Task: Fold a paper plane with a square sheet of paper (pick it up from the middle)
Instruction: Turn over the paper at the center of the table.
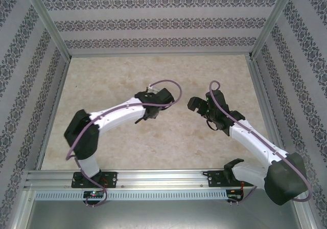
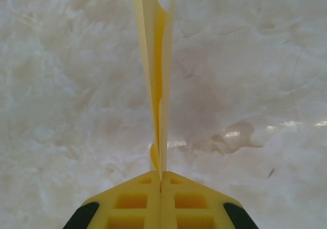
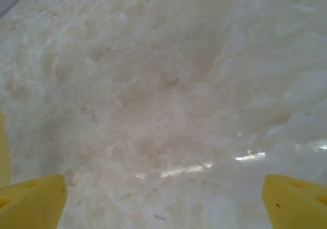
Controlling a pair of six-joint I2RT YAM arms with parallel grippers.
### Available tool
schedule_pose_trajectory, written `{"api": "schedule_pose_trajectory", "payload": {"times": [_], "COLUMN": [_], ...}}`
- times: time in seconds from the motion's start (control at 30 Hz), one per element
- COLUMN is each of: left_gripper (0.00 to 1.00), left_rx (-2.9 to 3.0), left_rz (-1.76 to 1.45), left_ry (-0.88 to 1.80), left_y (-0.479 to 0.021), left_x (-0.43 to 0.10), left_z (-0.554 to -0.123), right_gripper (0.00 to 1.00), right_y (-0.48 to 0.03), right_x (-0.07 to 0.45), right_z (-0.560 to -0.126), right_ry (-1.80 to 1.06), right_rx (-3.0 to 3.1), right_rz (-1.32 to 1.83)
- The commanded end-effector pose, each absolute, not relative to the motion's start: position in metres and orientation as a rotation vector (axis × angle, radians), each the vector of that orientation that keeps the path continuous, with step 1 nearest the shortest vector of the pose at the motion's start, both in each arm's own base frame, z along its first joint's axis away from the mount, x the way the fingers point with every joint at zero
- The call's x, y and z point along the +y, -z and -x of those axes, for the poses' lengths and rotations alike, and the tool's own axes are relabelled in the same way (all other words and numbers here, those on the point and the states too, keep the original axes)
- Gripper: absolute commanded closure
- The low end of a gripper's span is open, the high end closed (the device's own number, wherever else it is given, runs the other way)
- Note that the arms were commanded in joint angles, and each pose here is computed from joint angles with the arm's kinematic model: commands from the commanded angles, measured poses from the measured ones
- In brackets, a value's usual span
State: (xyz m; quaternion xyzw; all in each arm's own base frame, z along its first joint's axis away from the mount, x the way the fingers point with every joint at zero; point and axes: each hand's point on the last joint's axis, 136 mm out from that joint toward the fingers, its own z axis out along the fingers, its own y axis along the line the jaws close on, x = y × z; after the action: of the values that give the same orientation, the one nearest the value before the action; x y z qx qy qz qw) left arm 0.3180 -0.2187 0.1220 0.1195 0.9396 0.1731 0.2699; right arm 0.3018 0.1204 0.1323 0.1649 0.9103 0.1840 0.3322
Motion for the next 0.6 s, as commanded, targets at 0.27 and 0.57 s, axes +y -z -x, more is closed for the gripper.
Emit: {"api": "schedule_pose_trajectory", "payload": {"times": [0.27,0.57], "left_gripper": [0.55,0.23], "left_rx": [2.677,2.667], "left_rz": [-0.322,-0.119], "left_ry": [-0.202,0.353], "left_y": [-0.098,-0.129], "left_x": [-0.268,-0.249], "left_z": [-0.321,-0.341], "right_gripper": [0.02,0.12], "right_y": [-0.102,-0.114], "right_x": [0.075,0.149], "right_z": [-0.288,-0.307], "right_ry": [-0.336,-0.506], "right_rx": [2.418,2.461], "right_rz": [-0.574,-0.384]}}
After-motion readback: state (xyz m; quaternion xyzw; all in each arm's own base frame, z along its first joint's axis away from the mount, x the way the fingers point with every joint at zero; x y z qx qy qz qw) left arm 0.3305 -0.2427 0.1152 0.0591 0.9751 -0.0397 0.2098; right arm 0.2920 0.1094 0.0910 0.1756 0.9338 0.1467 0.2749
